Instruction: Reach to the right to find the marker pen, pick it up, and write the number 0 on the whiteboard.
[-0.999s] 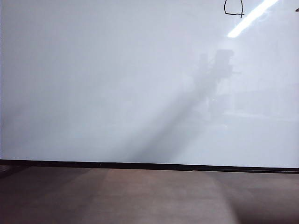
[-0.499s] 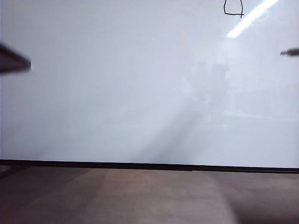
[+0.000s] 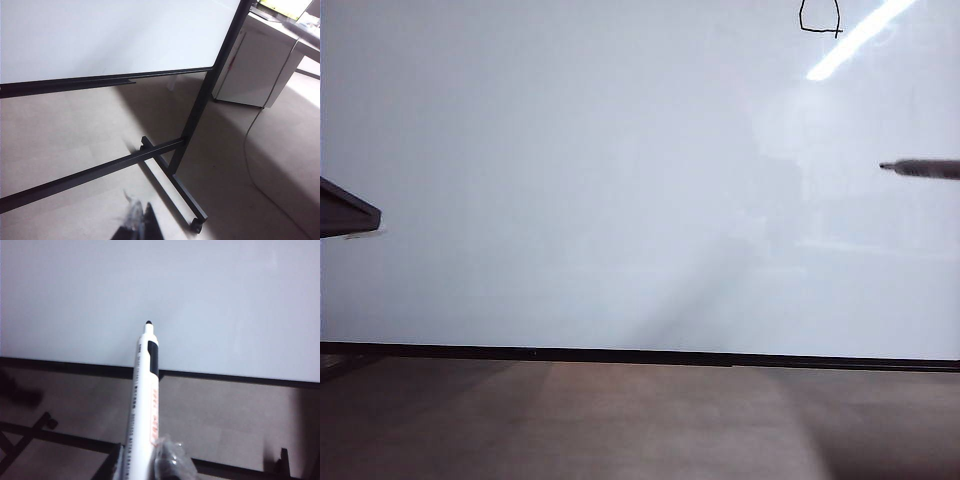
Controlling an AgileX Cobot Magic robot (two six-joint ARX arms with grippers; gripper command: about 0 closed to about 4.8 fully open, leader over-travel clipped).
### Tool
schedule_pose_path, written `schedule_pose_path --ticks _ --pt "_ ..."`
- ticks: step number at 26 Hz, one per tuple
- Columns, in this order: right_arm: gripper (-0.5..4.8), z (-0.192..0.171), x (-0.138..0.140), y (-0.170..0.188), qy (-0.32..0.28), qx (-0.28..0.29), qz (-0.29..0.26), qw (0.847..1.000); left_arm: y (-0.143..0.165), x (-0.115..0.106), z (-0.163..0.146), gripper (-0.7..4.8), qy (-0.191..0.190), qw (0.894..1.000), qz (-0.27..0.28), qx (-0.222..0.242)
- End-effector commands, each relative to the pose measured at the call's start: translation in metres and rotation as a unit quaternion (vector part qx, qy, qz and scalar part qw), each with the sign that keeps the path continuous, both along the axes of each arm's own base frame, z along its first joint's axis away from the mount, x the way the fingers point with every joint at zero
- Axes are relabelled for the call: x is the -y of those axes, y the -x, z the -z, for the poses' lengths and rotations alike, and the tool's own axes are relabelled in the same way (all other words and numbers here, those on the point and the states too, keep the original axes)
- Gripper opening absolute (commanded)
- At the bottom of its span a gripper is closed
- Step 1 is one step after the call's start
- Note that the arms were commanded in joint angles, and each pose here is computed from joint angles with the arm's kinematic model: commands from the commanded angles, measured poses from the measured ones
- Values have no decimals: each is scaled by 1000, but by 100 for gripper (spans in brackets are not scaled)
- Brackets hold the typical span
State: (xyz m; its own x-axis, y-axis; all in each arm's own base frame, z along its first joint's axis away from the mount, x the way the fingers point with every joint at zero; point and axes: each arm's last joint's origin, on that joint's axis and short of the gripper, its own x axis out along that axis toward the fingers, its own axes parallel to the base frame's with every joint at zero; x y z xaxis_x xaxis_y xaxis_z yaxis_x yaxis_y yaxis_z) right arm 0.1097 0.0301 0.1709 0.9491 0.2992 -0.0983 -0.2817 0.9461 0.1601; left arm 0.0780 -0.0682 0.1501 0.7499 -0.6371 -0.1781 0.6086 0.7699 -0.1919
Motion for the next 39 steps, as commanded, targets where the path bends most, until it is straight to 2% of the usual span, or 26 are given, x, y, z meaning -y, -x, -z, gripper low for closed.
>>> schedule_pose_path --ticks 1,4,6,9,11,15,17,28,32,36,39 --pt "-2 6 0 0 -14 21 -2 1000 0 -1 -2 -2 6 1000 -2 8" --pt "-2 8 0 0 -24 19 4 1000 -5 -12 -6 -2 23 999 -30 24" --pt "-2 5 1 0 -28 36 16 999 -11 -26 -8 -2 31 995 -84 35" --pt "-2 3 2 0 -27 50 39 998 -17 -50 -10 -2 32 976 -209 52" --pt "-2 0 3 0 -29 61 49 997 -19 -61 -10 -2 28 962 -265 52" --pt "-2 -6 6 -1 -10 97 104 990 -19 -75 -10 -2 24 941 -333 54" --pt "-2 -7 7 -1 1 105 121 987 -19 -77 -10 -2 23 937 -345 55" --pt "-2 -5 9 -1 6 96 150 984 -19 -77 -10 -2 24 937 -343 54" --pt "-2 -2 19 1 15 83 121 989 -19 -77 -10 -2 24 937 -343 54" --pt "-2 1 32 12 20 83 177 981 -19 -77 -10 -2 24 937 -343 55" --pt "-2 2 29 12 20 77 146 986 -19 -77 -9 -2 23 937 -344 53"
